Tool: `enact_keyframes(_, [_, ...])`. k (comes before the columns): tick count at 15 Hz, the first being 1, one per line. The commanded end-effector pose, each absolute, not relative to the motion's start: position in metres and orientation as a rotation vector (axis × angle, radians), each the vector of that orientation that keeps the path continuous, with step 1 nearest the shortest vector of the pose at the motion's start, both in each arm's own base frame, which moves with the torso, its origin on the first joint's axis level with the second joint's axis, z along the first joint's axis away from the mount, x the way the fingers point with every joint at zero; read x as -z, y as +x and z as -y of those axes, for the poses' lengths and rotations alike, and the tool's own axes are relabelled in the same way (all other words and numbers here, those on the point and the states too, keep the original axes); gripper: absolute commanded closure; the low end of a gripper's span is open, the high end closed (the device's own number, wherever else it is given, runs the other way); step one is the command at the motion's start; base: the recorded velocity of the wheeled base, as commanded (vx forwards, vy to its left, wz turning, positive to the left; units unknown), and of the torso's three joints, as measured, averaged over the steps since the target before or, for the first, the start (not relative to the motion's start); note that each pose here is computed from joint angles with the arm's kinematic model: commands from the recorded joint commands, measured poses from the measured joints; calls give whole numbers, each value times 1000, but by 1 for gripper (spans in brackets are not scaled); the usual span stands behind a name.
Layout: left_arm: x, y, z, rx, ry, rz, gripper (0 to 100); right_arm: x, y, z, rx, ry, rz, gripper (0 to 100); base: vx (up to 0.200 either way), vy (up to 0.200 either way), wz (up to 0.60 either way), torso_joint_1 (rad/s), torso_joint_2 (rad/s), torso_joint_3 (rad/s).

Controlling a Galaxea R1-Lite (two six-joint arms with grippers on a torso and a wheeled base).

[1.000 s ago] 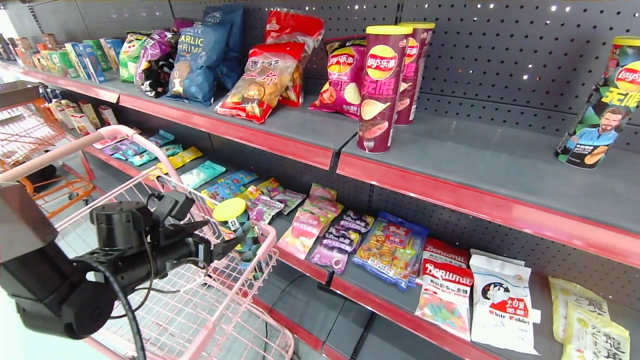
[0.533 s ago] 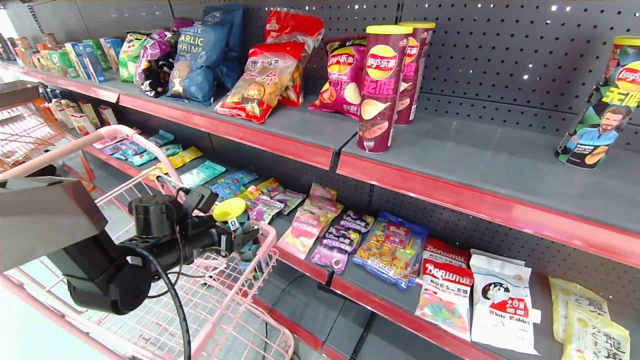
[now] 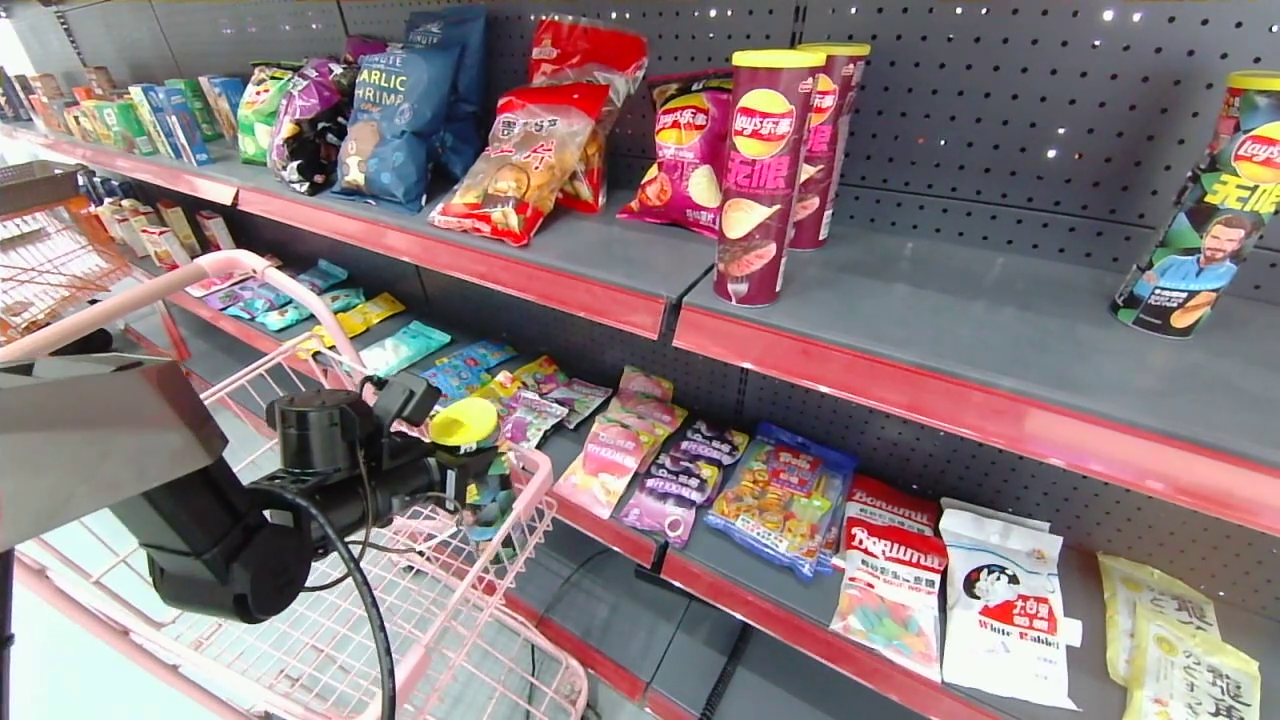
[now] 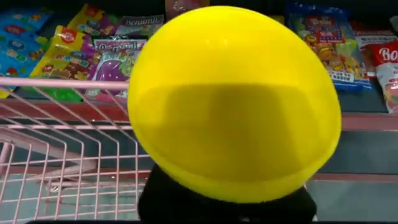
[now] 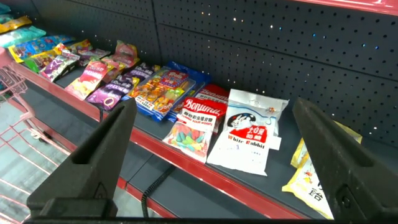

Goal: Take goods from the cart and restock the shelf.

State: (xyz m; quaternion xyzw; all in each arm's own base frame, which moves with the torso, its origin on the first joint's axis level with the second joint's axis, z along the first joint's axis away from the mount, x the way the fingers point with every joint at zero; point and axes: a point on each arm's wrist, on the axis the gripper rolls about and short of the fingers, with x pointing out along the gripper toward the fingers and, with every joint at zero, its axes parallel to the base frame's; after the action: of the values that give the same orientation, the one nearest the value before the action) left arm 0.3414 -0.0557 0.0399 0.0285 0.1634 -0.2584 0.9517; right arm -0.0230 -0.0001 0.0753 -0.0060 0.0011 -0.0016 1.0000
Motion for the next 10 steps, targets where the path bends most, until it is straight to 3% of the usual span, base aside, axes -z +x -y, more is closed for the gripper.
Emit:
enact_keyframes(1, [-58,331,46,497,50,-308,100,-75,-23,0,3,-12,-3,0,0,0,0,0,0,0])
enact_keyframes(3, [-92,304,27,450,31,-315,100,-75,-23,0,3,-12,-3,0,0,0,0,0,0,0])
enact_keyframes(5, [-151,256,17,419,-41,-321,100,-75,-23,0,3,-12,-3,0,0,0,0,0,0,0])
enact_keyframes(7, [-189,200,16,429,-64,-310,100,-75,-23,0,3,-12,-3,0,0,0,0,0,0,0])
enact_keyframes(10, [-218,116,15,494,-54,-242,100,-75,-23,0,3,-11,-3,0,0,0,0,0,0,0])
